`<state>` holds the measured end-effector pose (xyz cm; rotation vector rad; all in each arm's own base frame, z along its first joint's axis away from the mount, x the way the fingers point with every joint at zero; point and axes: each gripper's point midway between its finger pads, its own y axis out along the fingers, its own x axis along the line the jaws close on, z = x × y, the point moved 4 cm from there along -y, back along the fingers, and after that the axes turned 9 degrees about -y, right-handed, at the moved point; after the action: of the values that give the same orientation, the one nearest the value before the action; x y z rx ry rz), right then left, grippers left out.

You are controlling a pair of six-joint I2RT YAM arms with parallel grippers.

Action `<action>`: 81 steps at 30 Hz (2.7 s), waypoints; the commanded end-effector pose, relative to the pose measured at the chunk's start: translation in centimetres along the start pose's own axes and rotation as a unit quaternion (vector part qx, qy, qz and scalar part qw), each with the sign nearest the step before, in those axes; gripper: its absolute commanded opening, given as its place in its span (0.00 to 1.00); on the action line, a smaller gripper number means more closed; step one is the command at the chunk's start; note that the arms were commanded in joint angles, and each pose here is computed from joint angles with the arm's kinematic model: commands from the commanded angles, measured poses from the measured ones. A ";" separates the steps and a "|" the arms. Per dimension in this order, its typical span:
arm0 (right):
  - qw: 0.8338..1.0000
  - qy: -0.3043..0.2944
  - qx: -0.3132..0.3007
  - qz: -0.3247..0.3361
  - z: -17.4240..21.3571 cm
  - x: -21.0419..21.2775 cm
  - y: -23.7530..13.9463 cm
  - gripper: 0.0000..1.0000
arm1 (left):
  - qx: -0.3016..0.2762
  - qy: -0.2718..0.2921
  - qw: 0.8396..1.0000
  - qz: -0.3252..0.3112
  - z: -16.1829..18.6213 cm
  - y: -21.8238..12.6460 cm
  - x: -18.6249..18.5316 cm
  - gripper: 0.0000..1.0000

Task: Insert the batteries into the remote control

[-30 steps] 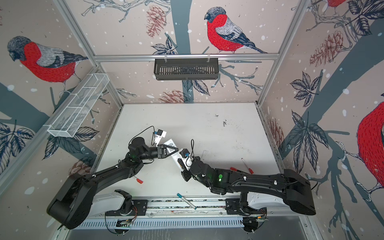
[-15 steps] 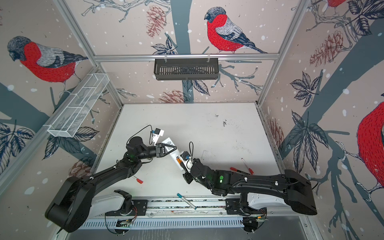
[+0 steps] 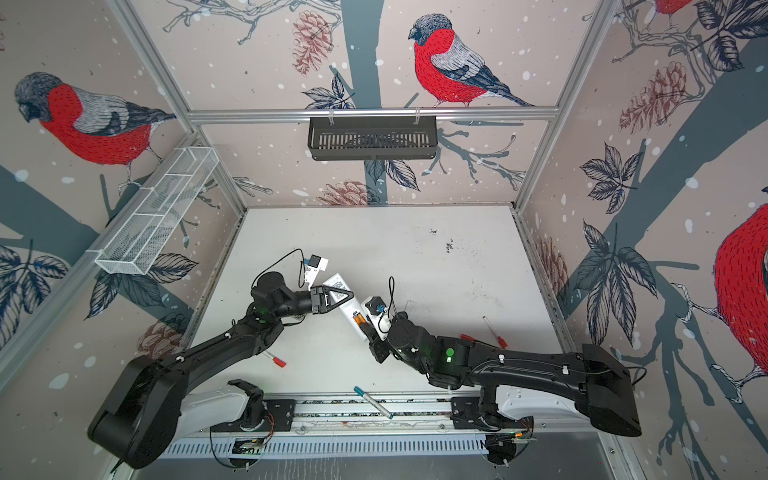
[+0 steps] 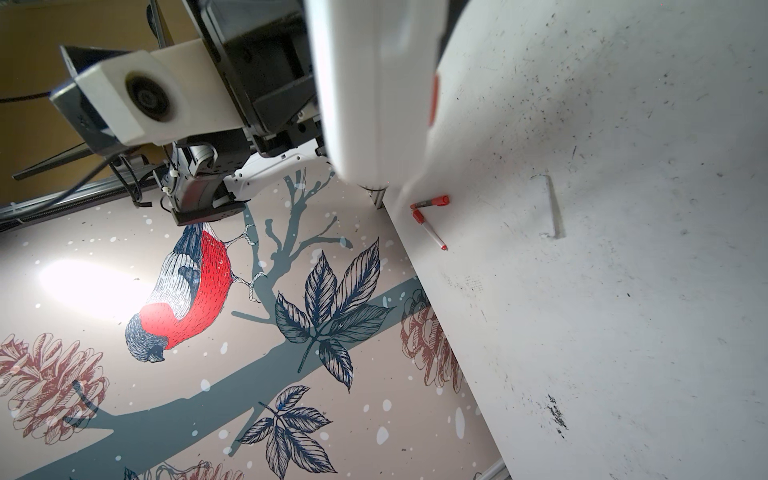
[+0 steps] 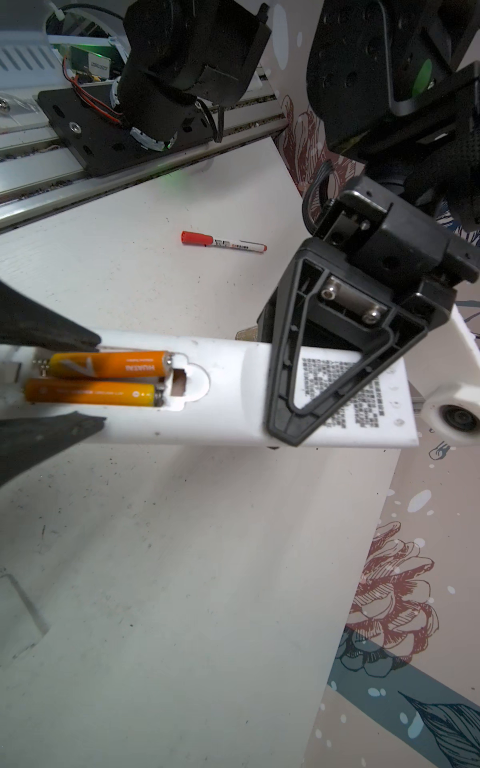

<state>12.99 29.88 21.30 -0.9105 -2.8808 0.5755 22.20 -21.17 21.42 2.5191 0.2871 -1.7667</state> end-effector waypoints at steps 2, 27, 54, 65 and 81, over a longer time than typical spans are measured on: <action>1.000 -0.004 -0.017 -0.005 -1.2 0.0 0.1 0.30 | 0.004 0.018 1.000 0.006 -0.1 0.0 -0.4 0.00; 1.000 -0.017 0.003 -0.016 -1.5 0.5 2.6 0.21 | 0.001 0.020 1.000 0.003 -0.1 0.0 -0.3 0.00; 0.996 -0.033 0.080 0.020 3.8 0.4 2.5 0.06 | -0.005 0.025 0.999 0.043 -0.4 -0.7 -2.0 0.00; 0.999 0.033 0.000 0.017 0.2 -1.9 -1.6 0.42 | 0.006 0.051 0.999 0.002 0.1 0.3 -1.1 0.00; 0.988 0.102 0.002 -0.120 0.8 -2.1 -3.1 0.85 | 0.031 0.123 0.991 0.034 2.1 1.8 -3.8 0.00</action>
<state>13.44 25.60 21.96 -0.6544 -2.7466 0.4368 19.59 -23.43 23.07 2.7215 0.1999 -1.5609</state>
